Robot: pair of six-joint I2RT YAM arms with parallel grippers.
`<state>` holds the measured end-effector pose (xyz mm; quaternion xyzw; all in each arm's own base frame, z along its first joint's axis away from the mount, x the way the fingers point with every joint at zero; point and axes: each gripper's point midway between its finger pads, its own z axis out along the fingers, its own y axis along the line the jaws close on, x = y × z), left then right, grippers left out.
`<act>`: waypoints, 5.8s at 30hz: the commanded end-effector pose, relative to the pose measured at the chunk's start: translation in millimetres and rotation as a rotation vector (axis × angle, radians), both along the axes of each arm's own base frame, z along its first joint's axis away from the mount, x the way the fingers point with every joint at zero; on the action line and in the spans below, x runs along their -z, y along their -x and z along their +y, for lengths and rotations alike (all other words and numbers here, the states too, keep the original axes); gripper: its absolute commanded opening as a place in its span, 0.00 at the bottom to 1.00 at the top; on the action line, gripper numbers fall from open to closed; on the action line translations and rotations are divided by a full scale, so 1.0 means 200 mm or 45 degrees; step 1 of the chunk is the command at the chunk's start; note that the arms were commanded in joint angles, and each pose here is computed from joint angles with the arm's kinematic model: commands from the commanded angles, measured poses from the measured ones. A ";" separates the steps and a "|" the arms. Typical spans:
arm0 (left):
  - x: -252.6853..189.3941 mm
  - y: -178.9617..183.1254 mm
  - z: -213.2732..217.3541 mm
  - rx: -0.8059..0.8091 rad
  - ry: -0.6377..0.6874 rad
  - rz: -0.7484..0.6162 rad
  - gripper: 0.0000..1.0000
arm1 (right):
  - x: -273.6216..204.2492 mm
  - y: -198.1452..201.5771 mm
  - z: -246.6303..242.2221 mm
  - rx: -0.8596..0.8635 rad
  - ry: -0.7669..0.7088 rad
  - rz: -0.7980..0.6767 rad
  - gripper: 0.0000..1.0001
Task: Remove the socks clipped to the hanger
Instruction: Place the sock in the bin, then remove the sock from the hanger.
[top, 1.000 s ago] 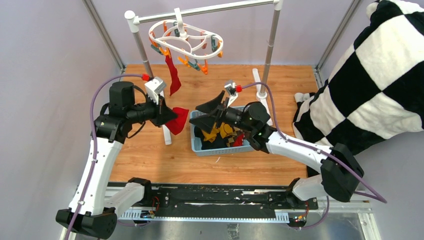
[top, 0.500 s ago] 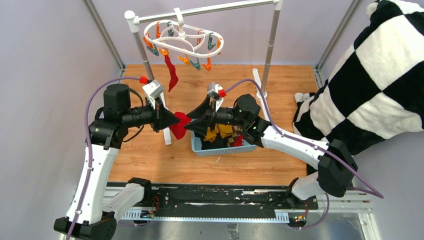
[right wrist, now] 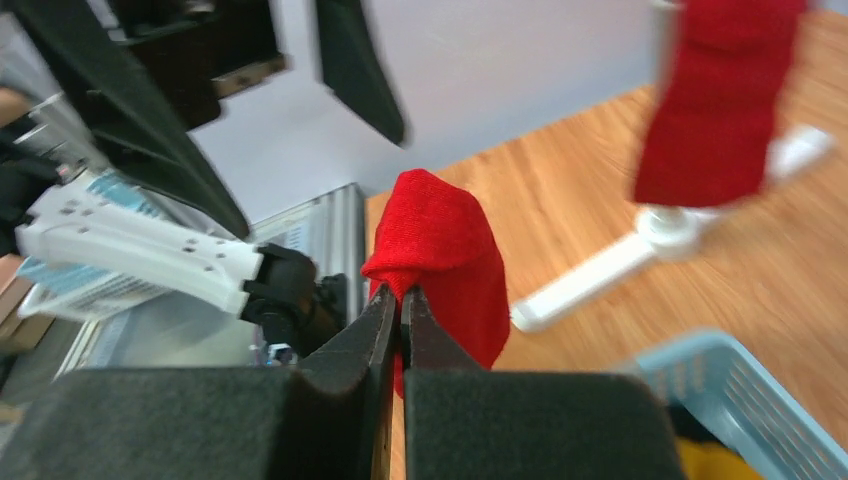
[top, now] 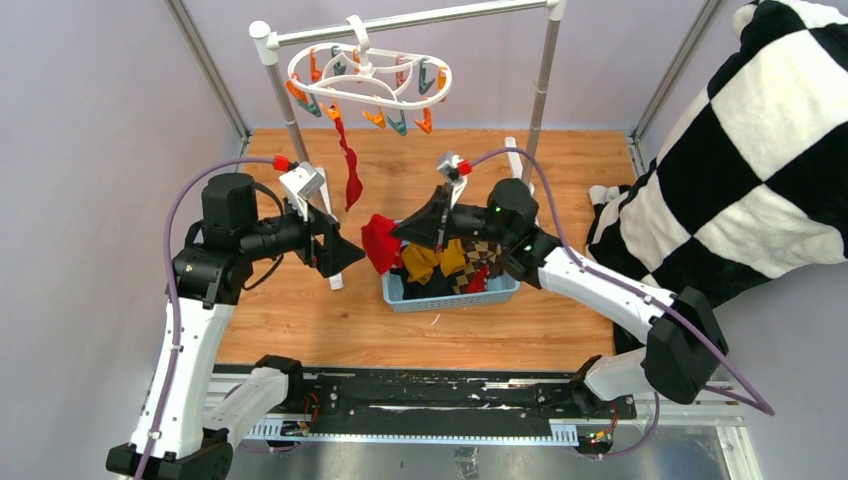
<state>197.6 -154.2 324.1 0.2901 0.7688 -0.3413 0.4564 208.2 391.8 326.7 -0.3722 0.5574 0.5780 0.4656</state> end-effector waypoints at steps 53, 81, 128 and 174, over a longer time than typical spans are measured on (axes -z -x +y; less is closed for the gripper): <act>-0.01 -0.35 0.64 -0.803 -0.120 0.117 1.00 | 0.23 -0.68 0.12 0.737 0.432 -0.090 0.99; 0.00 -0.27 0.58 -0.691 -0.121 0.161 1.00 | -0.09 -0.75 0.53 0.607 -0.033 -0.252 0.00; -0.01 0.00 0.06 0.135 0.143 0.149 0.00 | -0.37 -0.37 0.15 0.279 -0.419 0.391 0.73; 0.04 0.02 0.08 0.056 0.114 0.180 0.00 | -0.79 -0.63 0.23 0.259 -0.700 0.277 0.00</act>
